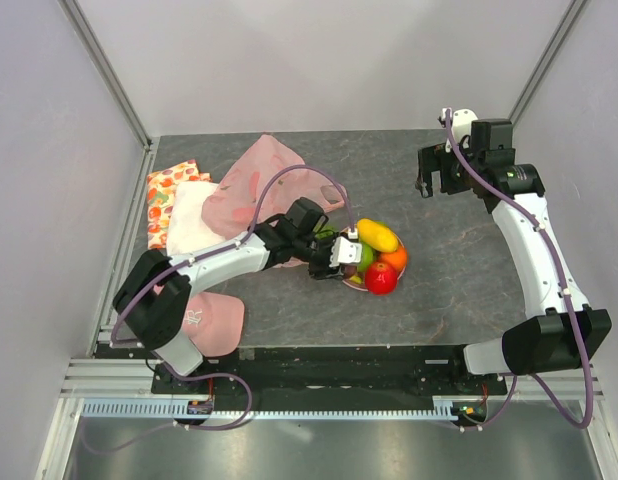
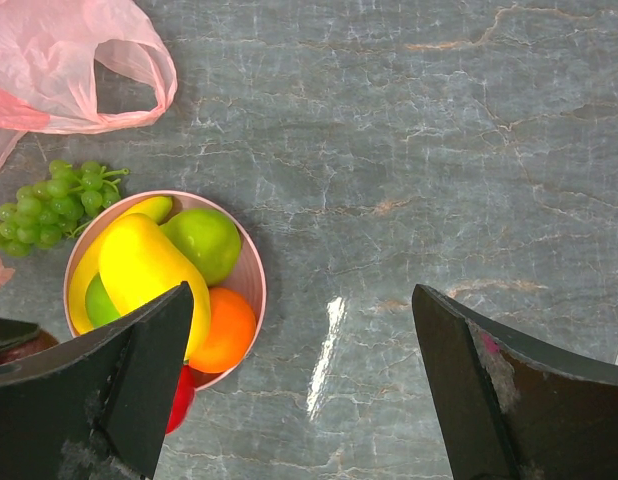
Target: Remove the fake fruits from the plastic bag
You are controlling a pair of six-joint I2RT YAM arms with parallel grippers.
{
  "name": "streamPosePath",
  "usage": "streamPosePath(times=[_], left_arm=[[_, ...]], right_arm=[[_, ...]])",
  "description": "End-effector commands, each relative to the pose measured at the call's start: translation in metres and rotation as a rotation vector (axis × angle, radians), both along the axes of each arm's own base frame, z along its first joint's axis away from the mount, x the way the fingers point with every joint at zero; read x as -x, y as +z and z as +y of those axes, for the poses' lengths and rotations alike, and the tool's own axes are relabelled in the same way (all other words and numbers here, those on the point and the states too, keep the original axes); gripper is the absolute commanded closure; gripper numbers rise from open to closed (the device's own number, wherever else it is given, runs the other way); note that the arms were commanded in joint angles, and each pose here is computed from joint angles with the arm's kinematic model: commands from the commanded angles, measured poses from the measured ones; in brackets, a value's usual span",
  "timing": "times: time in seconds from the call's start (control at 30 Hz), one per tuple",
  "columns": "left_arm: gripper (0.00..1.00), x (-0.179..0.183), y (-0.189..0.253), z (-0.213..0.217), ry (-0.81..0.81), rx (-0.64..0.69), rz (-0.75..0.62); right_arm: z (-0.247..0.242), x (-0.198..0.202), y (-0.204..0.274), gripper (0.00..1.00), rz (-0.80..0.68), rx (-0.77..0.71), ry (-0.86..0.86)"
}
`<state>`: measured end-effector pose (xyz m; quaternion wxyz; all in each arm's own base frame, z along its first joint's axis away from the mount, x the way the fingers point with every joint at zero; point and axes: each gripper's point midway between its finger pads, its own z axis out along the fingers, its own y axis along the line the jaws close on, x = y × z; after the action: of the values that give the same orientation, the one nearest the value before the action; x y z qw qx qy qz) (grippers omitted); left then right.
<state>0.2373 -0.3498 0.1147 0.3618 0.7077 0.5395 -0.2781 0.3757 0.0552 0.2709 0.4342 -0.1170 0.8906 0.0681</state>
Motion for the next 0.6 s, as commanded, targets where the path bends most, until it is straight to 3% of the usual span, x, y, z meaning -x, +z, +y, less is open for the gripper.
streamPosePath(times=[0.0, 0.57], left_arm=[[0.73, -0.017, 0.030, -0.026, -0.138, 0.112, -0.167], [0.73, 0.011, -0.006, -0.024, -0.263, 0.006, -0.156]], right_arm=[[-0.003, -0.008, 0.018, 0.02, -0.060, 0.004, -0.008], [-0.007, -0.010, 0.012, 0.02, -0.046, 0.001, -0.024]])
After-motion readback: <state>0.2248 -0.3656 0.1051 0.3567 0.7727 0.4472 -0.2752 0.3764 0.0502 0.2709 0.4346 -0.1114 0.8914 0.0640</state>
